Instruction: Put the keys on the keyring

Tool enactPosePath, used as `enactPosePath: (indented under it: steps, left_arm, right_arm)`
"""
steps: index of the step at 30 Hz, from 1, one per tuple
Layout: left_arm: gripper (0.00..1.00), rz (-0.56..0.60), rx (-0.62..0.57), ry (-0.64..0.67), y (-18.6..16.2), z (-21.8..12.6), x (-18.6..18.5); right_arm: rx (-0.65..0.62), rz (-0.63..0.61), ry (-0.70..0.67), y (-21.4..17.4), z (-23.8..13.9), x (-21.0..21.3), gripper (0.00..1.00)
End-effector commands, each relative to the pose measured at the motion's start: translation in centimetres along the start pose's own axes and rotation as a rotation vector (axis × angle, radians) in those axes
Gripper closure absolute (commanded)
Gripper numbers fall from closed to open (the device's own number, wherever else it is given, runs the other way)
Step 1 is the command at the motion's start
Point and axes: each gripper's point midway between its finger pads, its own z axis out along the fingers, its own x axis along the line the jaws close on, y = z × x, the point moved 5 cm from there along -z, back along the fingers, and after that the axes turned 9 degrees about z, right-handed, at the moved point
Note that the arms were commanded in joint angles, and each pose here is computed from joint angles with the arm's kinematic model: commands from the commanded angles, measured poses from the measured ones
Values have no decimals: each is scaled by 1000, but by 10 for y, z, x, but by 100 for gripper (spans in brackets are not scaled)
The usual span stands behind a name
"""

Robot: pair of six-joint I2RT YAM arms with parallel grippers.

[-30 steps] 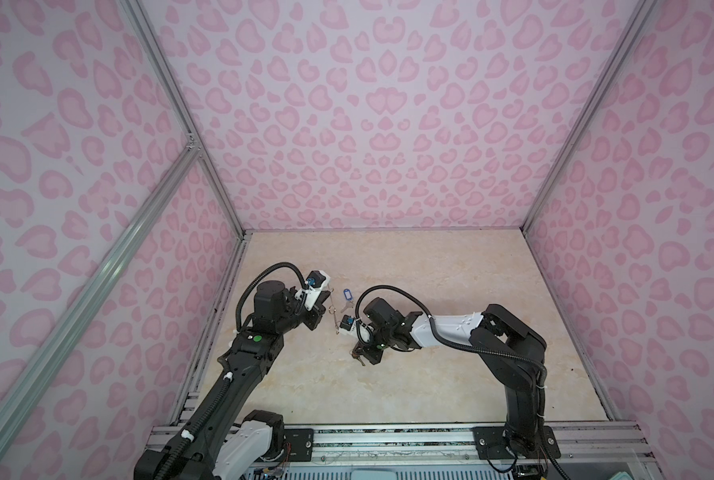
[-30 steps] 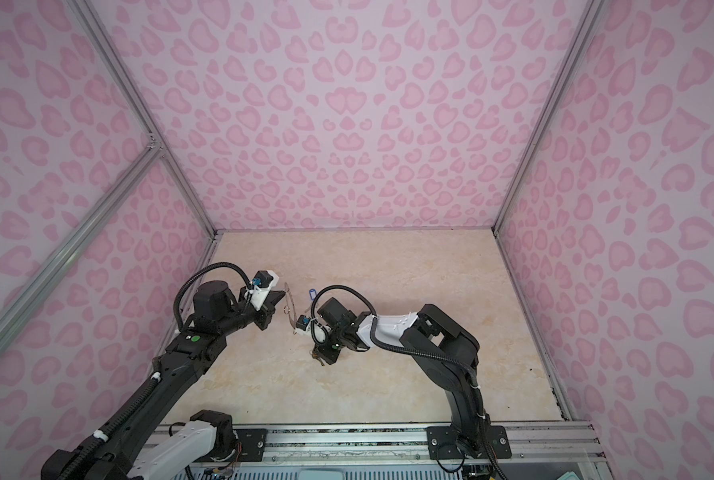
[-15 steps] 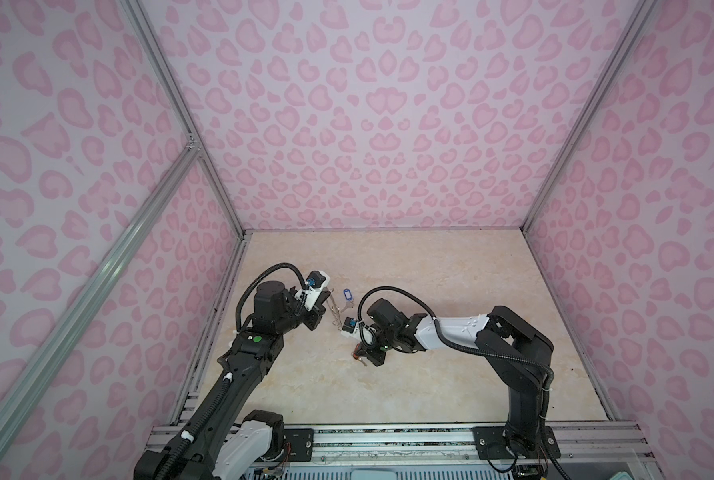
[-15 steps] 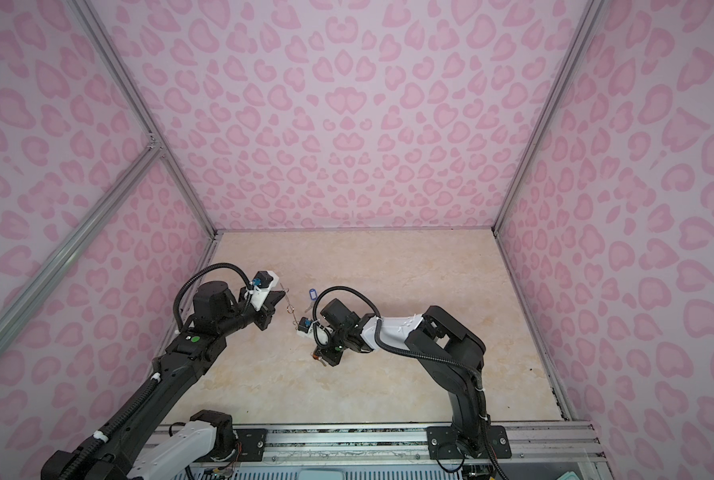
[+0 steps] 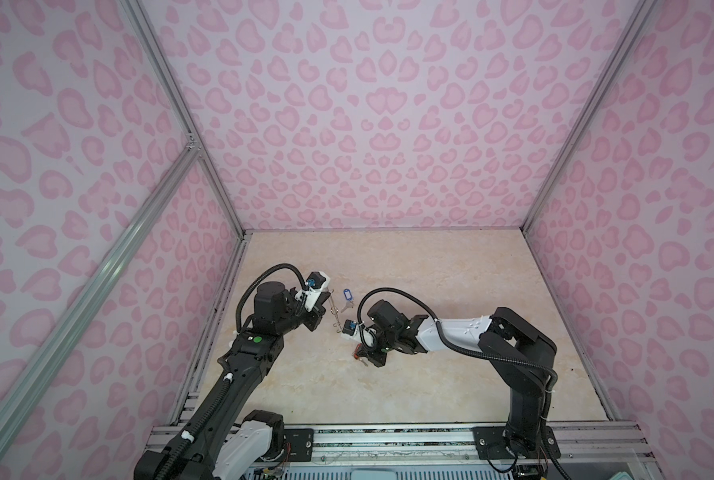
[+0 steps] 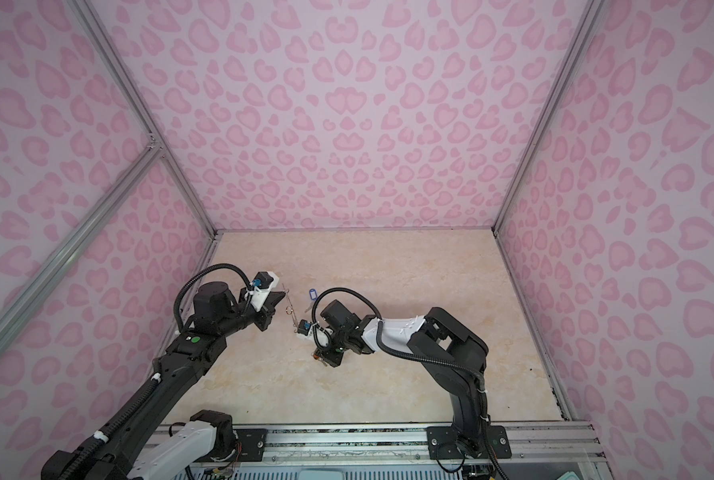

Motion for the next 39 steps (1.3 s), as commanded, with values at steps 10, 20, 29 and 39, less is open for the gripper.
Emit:
enactPosePath:
  steps: [10,20,29,39]
  left_arm:
    - [97,59,-50,-68,11,4,-10]
    - [97,210,-46,-171,23,15,-42]
    - [97,288,-34,-205,36,29,-60]
    - [97,258,-25,-185,50,47,-69]
  right_arm:
    - [-217,11,62,17,-52,-9,100]
    - [-329,77,-46,24,-101,-38,100]
    - [-432,39,-95,42,-144,-35,100]
    - [-530,22,-84,50,-161,-26,100]
